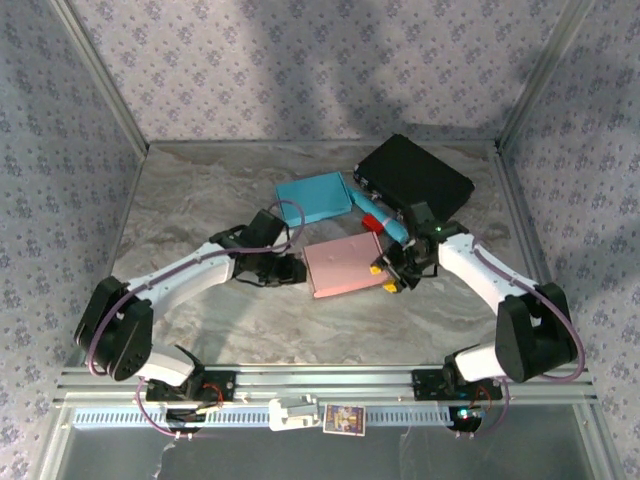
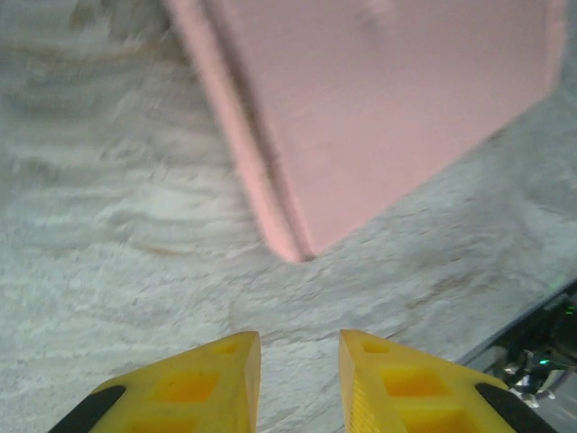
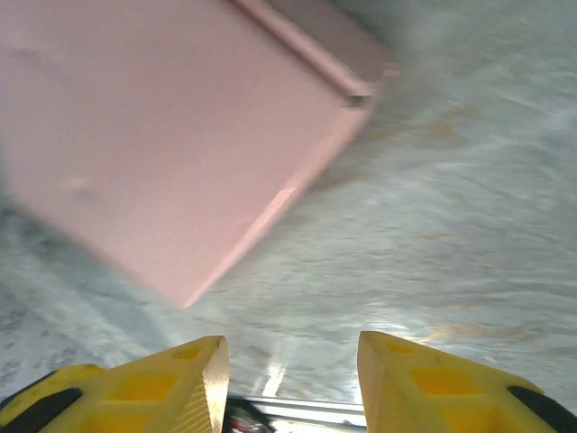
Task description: Fold the paper box
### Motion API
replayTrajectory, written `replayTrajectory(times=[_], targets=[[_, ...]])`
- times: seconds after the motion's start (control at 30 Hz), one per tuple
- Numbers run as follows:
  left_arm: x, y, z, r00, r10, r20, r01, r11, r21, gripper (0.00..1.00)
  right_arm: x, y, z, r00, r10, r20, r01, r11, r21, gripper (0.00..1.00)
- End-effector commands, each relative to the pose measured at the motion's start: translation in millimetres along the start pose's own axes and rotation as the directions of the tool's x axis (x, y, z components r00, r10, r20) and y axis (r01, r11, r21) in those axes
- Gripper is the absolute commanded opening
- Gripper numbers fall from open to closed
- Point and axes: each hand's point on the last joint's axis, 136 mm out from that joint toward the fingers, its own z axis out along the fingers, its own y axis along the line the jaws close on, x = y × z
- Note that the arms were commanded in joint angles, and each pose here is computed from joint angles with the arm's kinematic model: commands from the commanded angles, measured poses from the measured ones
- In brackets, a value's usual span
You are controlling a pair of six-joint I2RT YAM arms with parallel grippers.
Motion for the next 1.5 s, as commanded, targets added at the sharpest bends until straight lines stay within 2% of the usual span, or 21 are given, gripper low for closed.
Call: replayTrajectory(times=[0.0, 0.13, 0.23, 0.27, 0.3, 0.33, 0.37, 0.47, 0.57, 0.6, 0.67, 0.7, 0.73, 0.77, 0.83, 0.93, 1.1, 1.2, 1.37, 1.4, 1.47], targets=[[-1.3, 7.2, 5.1, 0.999, -0.041, 0.028, 0.041, 0.999, 0.004, 0.3, 2.5, -18.6, 8.8, 0.999, 0.011, -0.032, -0.01, 0.999, 0.039, 0.44], [-17.2, 1.2, -9.8, 0.996, -0.024, 0.084, 0.025, 1.0, -0.01, 0.31, -6.7, -12.4, -9.3, 0.999, -0.033, 0.031, 0.032, 0.998, 0.054, 0.48], [-34.8, -3.1, -33.4, 0.987, -0.026, 0.161, 0.029, 0.999, -0.014, 0.33, -21.5, -3.8, -47.3, 0.979, -0.096, 0.182, 0.087, 0.995, 0.056, 0.58], [-42.6, -4.3, -44.7, 0.979, -0.03, 0.199, 0.033, 0.999, -0.012, 0.34, -27.4, 1.1, -66.6, 0.958, -0.128, 0.257, 0.119, 0.992, 0.049, 0.91], [-50.7, -5.8, -57.1, 0.969, -0.032, 0.243, 0.035, 0.999, -0.008, 0.36, -33.4, 5.0, -86.5, 0.934, -0.133, 0.333, 0.128, 0.991, 0.036, 0.99], [-57.8, -4.8, -68.1, 0.957, -0.033, 0.287, 0.039, 0.999, -0.013, 0.43, -40.8, 5.1, -106.3, 0.898, -0.15, 0.413, 0.143, 0.989, 0.048, 0.99], [-65.4, -3.8, -81.3, 0.941, -0.031, 0.337, 0.038, 0.999, -0.014, 0.97, -47.4, 4.1, -128.4, 0.85, -0.173, 0.497, 0.162, 0.985, 0.065, 0.99], [-83.6, 8.9, -118.7, 0.868, -0.01, 0.497, 0.049, 0.997, -0.067, 1.0, -62.1, -0.9, -187.1, 0.661, -0.219, 0.718, 0.201, 0.973, 0.112, 0.99], [-91.6, 33.6, -149.2, 0.779, 0.057, 0.624, 0.082, 0.978, -0.192, 1.0, -81.6, -37.8, -222.2, 0.452, -0.163, 0.877, 0.047, 0.986, 0.159, 0.99], [-94.3, 50.9, -161.1, 0.735, 0.069, 0.675, 0.147, 0.955, -0.258, 1.0, -91.1, -39.7, -234.8, 0.331, -0.204, 0.921, 0.066, 0.979, 0.193, 0.99], [-91.8, 91.9, -188.0, 0.633, 0.076, 0.771, 0.345, 0.864, -0.368, 1.0, -105.1, -57.1, -236.1, 0.156, -0.281, 0.947, 0.041, 0.96, 0.278, 0.99], [-88.6, 112.6, -202.0, 0.585, 0.12, 0.802, 0.429, 0.794, -0.431, 1.0, -112.4, -62.7, -229.5, 0.098, -0.347, 0.933, 0.04, 0.938, 0.345, 0.99], [-87.1, 126.5, -209.0, 0.558, 0.176, 0.811, 0.468, 0.74, -0.483, 1.0, -120.1, -69.8, -217.9, 0.076, -0.42, 0.904, 0.035, 0.907, 0.419, 0.99], [-90.0, 132.9, -209.3, 0.554, 0.24, 0.797, 0.454, 0.715, -0.531, 1.0, -127.0, -73.6, -206.2, 0.079, -0.467, 0.881, 0.044, 0.884, 0.465, 0.99], [-99.1, 141.0, -196.6, 0.582, 0.386, 0.716, 0.348, 0.678, -0.648, 1.0, -142.7, -77.3, -176.7, 0.134, -0.527, 0.839, 0.102, 0.849, 0.518, 0.99], [-104.3, 162.5, -172.8, 0.639, 0.377, 0.67, 0.286, 0.692, -0.663, 1.0, -158.8, -79.9, -144.7, 0.175, -0.574, 0.8, 0.158, 0.818, 0.553, 0.99], [-122.0, 181.3, -142.5, 0.695, 0.378, 0.612, 0.185, 0.728, -0.66, 1.0, -180.9, -67.9, -115.9, 0.153, -0.61, 0.777, 0.256, 0.784, 0.565, 0.99], [-145.6, 177.3, -138.2, 0.671, 0.426, 0.606, 0.123, 0.743, -0.658, 1.0, -191.9, -49.9, -112.7, 0.102, -0.618, 0.78, 0.333, 0.76, 0.559, 0.99], [-175.5, 189.8, -144.1, 0.608, 0.425, 0.671, 0.135, 0.777, -0.614, 1.0, -211.4, -21.4, -108.3, 0.04, -0.635, 0.772, 0.425, 0.71, 0.562, 0.99], [-177.5, 196.2, -141.5, 0.609, 0.427, 0.668, 0.135, 0.775, -0.618, 1.0, -215.5, -18.5, -106.0, 0.04, -0.651, 0.758, 0.435, 0.694, 0.574, 0.99], [-175.3, 212.6, -129.4, 0.652, 0.387, 0.653, 0.136, 0.787, -0.602, 1.0, -223.9, -17.7, -103.2, 0.045, -0.647, 0.761, 0.444, 0.696, 0.565, 0.99]])
